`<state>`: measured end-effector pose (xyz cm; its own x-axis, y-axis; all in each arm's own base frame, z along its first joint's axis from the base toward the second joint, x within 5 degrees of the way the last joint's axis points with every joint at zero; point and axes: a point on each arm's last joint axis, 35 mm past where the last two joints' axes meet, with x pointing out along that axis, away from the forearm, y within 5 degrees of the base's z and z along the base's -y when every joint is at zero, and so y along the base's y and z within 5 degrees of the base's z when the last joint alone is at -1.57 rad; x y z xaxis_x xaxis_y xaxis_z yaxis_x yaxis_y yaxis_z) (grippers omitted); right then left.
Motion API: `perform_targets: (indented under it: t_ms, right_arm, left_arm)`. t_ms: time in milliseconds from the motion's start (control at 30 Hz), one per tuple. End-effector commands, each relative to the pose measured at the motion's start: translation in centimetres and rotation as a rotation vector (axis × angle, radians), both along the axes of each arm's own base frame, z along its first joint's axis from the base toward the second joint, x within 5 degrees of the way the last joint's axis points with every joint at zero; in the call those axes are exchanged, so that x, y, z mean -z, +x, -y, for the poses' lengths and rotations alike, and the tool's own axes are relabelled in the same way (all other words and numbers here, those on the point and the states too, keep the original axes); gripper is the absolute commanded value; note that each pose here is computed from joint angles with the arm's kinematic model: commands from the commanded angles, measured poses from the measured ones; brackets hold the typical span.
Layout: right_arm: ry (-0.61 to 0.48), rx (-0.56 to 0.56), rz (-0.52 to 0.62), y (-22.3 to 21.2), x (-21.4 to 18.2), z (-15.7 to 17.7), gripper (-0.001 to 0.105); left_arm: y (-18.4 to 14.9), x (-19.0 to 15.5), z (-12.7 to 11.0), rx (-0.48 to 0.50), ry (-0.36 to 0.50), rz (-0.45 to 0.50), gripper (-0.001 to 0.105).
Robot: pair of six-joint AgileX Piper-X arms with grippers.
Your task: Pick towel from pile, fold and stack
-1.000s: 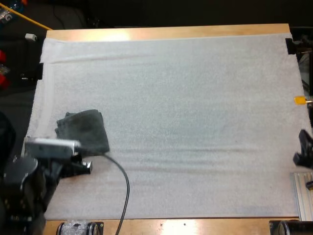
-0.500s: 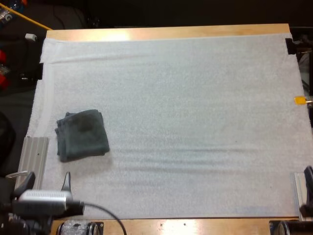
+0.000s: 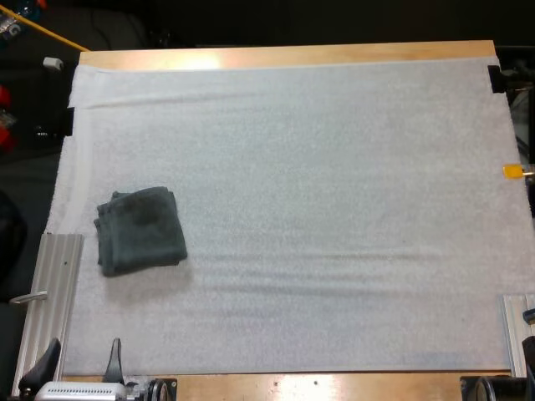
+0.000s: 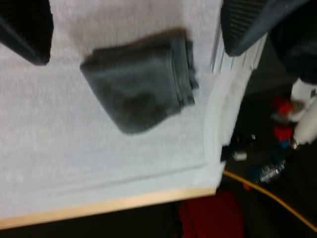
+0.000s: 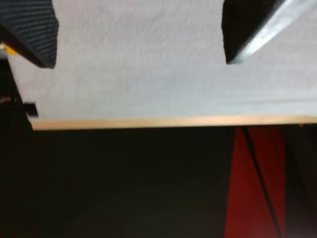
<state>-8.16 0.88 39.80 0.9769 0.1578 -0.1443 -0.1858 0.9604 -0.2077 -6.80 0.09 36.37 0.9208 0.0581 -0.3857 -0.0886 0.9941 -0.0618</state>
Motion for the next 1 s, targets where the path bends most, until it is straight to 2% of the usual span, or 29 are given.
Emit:
perform_targets:
  t_ms: [0, 100, 267, 667, 967]
  right_arm:
    - [-0.003, -0.005, -0.031, 0.6, 0.1, 0.0, 0.067]
    - [-0.003, -0.005, -0.043, 1.0, 0.4, 0.0, 0.067]
    - [-0.005, -0.005, -0.056, 2.3, 1.1, 0.0, 0.067]
    - [-0.009, -0.006, -0.024, 7.1, 3.6, 0.2, 0.067]
    - [-0.008, 0.003, -0.1, 9.6, 6.7, 0.3, 0.067]
  left_arm:
    - [0.2, 0.1, -0.1, -0.002, 0.007, -0.044, 0.067]
    - [0.3, 0.6, -0.1, -0.005, 0.007, -0.081, 0.067]
    - [1.2, 1.1, -0.1, -0.002, 0.008, -0.085, 0.067]
    - [6.1, 2.7, -0.1, 0.004, 0.01, 0.048, 0.067]
    - [8.5, 6.2, -0.1, 0.004, 0.008, -0.042, 0.067]
